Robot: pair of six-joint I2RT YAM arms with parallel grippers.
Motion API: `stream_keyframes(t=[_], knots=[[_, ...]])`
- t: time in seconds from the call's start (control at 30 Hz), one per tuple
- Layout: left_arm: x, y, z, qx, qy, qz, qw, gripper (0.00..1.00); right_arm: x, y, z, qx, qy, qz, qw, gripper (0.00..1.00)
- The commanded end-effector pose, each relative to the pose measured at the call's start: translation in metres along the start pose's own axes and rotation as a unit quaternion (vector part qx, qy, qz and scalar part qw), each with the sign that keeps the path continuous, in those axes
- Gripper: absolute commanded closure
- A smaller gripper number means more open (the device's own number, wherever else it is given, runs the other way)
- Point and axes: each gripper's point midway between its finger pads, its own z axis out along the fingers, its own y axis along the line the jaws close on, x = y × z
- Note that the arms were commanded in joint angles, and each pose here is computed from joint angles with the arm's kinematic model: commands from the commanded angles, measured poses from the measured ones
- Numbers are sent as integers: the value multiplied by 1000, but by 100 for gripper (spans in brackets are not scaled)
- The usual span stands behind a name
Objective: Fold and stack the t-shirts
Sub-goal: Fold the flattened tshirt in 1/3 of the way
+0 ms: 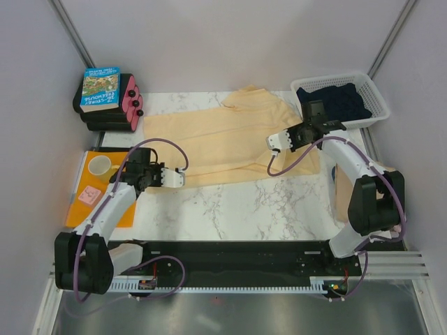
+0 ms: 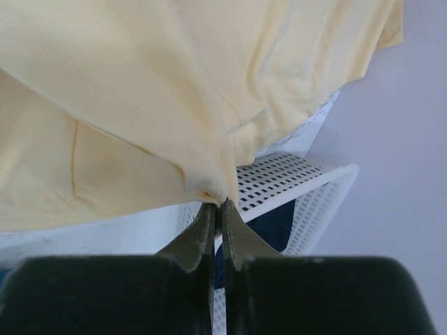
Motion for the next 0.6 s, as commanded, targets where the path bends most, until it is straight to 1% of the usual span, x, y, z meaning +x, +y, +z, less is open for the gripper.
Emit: stream_keyframes(t=[0.0,0.33,0.57], knots=[[9,19,-1,-24,15,3,1000,98,-3,-37,3,47,-4,-4,999,100],[17,12,12,-6,27,-8,1000,98,-10,-60,27,69,-7,-7,998,100],[17,15,17,-12,27,-14,999,98,-13,-74,40,85,-5,-6,996,100]])
